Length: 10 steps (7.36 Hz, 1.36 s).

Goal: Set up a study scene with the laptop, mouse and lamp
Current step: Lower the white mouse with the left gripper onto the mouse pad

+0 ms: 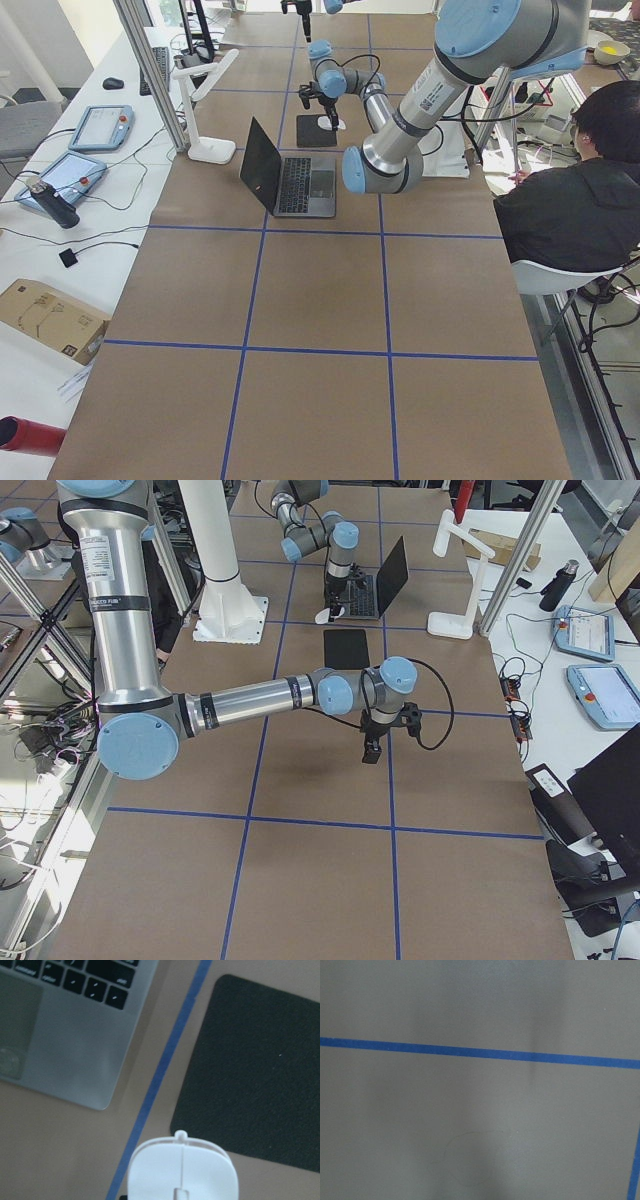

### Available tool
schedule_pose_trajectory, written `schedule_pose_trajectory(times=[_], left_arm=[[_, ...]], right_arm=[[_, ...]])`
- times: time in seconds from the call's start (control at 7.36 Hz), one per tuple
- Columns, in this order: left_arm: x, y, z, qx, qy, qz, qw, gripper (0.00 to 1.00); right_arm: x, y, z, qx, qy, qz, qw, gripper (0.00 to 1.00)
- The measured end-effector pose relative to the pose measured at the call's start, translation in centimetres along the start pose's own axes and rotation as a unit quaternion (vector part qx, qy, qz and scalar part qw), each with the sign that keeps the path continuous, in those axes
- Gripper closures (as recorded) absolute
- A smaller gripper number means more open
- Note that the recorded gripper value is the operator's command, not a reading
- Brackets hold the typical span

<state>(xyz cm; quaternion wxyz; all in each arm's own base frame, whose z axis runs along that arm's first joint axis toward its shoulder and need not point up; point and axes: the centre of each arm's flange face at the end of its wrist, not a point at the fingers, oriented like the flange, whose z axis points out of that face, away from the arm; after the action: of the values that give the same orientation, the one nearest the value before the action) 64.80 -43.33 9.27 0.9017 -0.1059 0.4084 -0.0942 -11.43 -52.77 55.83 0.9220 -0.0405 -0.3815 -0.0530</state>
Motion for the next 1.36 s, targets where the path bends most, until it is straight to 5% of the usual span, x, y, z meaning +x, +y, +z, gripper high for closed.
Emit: schedule_pose_trajectory(times=[0.68, 1.36], left_arm=[[5.0, -2.4, 3.1, 0.028, -0.037, 0.075, 0.9961, 0.46], [5.4, -2.9, 4.3, 0.035, -0.033, 0.086, 0.9952, 0.45]], right_arm=[[-0.1, -0.1, -0.2, 0.002, -0.001, 0.000, 1.0000, 0.01], [-0.3, -0.1, -0.7, 0.005, -0.007, -0.001, 1.0000, 0.01]])
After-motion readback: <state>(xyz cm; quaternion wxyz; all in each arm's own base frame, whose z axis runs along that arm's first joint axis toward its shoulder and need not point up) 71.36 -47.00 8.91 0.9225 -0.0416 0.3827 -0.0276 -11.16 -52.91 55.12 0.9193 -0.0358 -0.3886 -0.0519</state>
